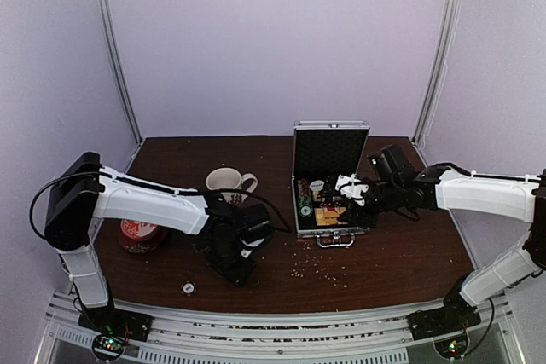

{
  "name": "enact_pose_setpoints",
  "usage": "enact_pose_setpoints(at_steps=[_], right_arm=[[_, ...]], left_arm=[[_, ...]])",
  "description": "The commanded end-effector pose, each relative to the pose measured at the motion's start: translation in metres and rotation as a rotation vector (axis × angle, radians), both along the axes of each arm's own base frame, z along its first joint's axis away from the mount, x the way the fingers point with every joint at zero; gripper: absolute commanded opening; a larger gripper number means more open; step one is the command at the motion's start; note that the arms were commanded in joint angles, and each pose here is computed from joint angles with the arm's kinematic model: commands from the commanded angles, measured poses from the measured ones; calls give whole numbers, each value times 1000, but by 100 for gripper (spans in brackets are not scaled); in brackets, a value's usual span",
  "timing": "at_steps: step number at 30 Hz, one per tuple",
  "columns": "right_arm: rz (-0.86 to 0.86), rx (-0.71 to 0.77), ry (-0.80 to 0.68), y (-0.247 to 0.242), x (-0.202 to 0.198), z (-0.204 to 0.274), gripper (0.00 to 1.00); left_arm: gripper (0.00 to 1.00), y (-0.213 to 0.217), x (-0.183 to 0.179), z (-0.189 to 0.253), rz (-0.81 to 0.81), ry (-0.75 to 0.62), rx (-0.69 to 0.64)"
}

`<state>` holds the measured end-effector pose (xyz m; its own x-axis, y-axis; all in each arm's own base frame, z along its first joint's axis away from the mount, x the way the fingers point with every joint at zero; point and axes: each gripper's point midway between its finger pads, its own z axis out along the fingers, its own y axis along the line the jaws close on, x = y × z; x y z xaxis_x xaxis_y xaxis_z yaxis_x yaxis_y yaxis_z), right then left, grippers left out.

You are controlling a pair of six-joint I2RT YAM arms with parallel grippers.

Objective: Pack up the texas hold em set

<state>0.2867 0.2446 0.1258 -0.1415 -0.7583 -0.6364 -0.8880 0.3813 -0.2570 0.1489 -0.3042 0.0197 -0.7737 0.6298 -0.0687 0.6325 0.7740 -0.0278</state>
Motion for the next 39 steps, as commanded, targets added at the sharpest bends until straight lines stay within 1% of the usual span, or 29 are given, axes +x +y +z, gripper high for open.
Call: enact_pose_setpoints(at_steps=[1, 5, 6, 10, 15, 18, 23, 27, 29, 32, 35, 37, 39], right_arm=[[-105, 73, -48, -19, 24, 31, 54], [-180, 122, -85, -40, 38, 51, 54], [-191, 129, -90, -44, 40, 53, 54], [-216, 142, -98, -51, 44, 58, 54], [-219, 139, -95, -52, 45, 56, 54], [-218, 139, -92, -52, 45, 56, 54], [-215, 138, -89, -51, 45, 54, 54], [-207, 144, -86, -50, 45, 56, 54], [-203, 146, -85, -49, 44, 58, 54], [-194, 146, -75, -47, 43, 60, 55], [-160, 151, -43, -42, 39, 65, 56], [-105, 142, 10, -36, 30, 62, 58], [-90, 121, 48, -33, 26, 56, 59]], left_arm=[[37, -74, 4, 20, -142, -60, -122], [36, -122, 11, 25, -214, -86, -177], [36, -130, 13, 20, -231, -86, -175], [36, -167, 19, 27, -280, -113, -219], [36, -188, 22, 20, -307, -124, -233], [36, -190, 24, 15, -309, -131, -223], [44, -185, 27, 10, -308, -140, -194], [47, -186, 26, 9, -314, -136, -195], [50, -186, 27, 12, -317, -138, -196], [51, -187, 29, 30, -315, -164, -216], [52, -181, 37, 61, -314, -230, -230], [54, -173, 46, 82, -313, -281, -228], [54, -158, 59, 96, -312, -333, -200]])
